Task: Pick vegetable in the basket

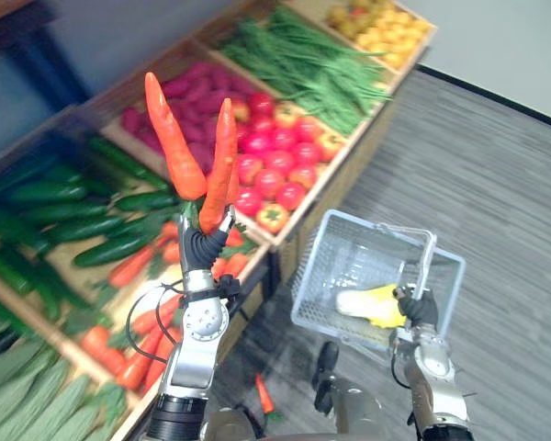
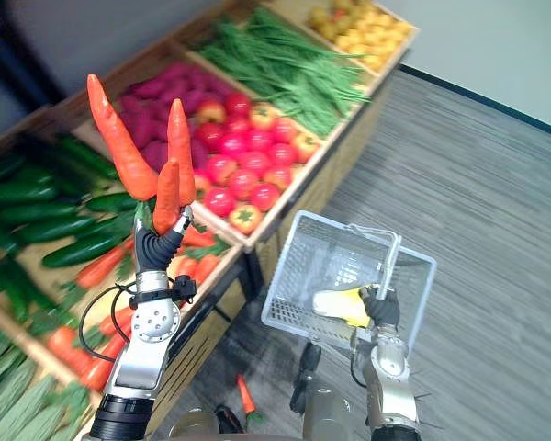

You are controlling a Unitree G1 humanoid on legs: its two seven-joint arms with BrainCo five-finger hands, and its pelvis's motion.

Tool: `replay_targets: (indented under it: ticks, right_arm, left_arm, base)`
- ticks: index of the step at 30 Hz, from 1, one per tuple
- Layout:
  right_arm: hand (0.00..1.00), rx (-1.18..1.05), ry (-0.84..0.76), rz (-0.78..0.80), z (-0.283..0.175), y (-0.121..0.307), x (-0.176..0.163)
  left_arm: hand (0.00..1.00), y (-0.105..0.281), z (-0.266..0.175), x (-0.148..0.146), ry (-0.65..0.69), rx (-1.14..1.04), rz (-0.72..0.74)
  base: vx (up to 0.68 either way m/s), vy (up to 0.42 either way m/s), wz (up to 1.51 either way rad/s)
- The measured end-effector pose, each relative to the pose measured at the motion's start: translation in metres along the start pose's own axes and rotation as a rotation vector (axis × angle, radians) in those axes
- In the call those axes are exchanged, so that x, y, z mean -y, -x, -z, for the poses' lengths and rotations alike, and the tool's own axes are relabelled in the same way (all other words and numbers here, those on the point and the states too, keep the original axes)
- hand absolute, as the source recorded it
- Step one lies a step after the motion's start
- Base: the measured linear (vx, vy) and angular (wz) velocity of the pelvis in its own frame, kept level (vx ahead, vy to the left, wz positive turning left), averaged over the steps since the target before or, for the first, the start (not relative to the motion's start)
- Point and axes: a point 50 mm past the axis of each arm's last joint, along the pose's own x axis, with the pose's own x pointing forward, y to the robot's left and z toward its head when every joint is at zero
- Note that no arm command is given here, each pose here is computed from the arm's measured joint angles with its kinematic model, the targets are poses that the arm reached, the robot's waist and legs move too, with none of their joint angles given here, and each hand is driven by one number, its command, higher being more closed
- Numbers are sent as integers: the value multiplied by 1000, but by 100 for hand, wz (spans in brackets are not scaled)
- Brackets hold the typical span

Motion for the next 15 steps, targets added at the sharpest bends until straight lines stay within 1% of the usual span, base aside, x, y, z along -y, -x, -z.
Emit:
replay_targets:
  ticks: [1, 5, 8, 13, 15]
  right_arm:
    - [100, -3, 7, -12, 1, 1, -1]
    - [100, 45, 28, -38, -11, -1, -3]
    - [100, 77, 36, -75, -18, 0, -10]
    - [100, 107, 45, -177, -25, 0, -35]
    - [100, 108, 19, -209, -25, 9, -41]
  left_arm:
    - [100, 0, 1, 10, 2, -2, 47]
    - [100, 3, 0, 27, 35, -9, 102]
    - [100, 5, 6, 30, 34, -35, 115]
    - [100, 7, 17, 31, -3, -66, 140]
    - [100, 5, 20, 37, -22, -79, 172]
  base:
    - [272, -145, -88]
    - [240, 30, -84]
    - [204, 125, -92]
    - [111, 168, -111]
    - [119, 184, -56]
